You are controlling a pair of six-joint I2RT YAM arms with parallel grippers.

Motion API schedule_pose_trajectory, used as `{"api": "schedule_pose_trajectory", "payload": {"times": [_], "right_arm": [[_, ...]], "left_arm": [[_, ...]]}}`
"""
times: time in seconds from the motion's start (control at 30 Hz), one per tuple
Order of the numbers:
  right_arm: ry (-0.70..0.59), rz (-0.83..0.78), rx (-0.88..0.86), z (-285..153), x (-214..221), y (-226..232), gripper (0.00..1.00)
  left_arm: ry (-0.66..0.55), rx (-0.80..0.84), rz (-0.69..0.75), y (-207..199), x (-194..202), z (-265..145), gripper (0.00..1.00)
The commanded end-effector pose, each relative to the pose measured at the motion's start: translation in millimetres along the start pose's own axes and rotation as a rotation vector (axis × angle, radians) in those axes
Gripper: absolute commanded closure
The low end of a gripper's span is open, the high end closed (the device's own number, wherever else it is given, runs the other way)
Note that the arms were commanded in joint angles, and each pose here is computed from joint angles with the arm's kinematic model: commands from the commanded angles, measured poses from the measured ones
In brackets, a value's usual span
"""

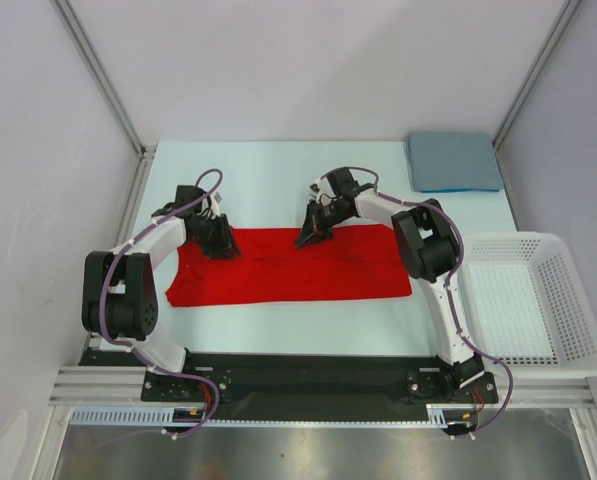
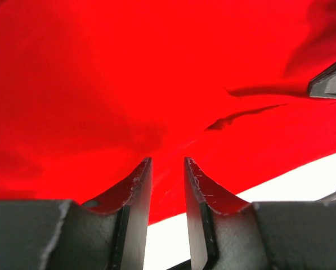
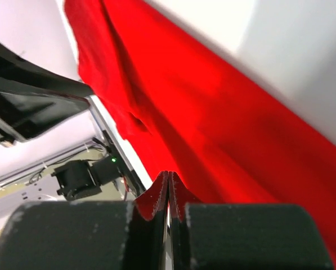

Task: Fold and stack the t-shirts
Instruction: Fold the tshirt

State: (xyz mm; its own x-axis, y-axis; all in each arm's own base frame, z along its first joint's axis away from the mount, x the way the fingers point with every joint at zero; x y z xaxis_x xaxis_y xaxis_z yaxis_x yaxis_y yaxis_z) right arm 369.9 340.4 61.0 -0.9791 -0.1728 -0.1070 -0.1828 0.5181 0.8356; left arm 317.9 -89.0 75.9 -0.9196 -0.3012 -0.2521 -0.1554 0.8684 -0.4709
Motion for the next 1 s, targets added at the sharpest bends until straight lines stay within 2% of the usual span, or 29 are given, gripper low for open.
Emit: {"api": "schedule_pose_trajectory", "payload": {"times": [0.0, 0.27, 0.5, 0.97], "right_arm": [[-0.040, -0.051, -0.099, 2.7, -21.4, 34.2, 0.96], [-0.073, -0.023, -0.131, 33.4, -38.2, 46.6, 0.97], [-0.053, 0.000, -0.102, 61.6, -39.0, 44.3, 0.99], [0.032, 0.024, -0.113, 82.1, -12.9, 48.7, 1.00]], "left_arm": [[-0.048, 0.010, 0.001, -2.1, -2.7, -6.7, 0.66], [-0.128, -0.016, 0.038, -6.0, -14.8, -26.2, 0.67], [-0.133, -0.031, 0.039, -3.6, -14.6, -26.9, 0.67], [-0.157, -0.023, 0.055, -10.2, -27.0, -31.9, 0.66]]}}
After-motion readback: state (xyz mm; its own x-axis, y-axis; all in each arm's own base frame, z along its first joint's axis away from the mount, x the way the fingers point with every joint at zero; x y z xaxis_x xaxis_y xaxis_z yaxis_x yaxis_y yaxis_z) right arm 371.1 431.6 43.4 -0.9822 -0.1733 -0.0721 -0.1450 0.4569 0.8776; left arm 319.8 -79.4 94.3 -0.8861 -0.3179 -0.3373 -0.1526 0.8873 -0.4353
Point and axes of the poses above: each gripper's point midway between its finger pads, its own z axis out along the fingers, its own y axis along the line the jaws close on, x = y × z, the point moved 2 cm from there along -z, back along the fingers, and after that the axes turned 5 degrees about -z, right-handed, at the moved point
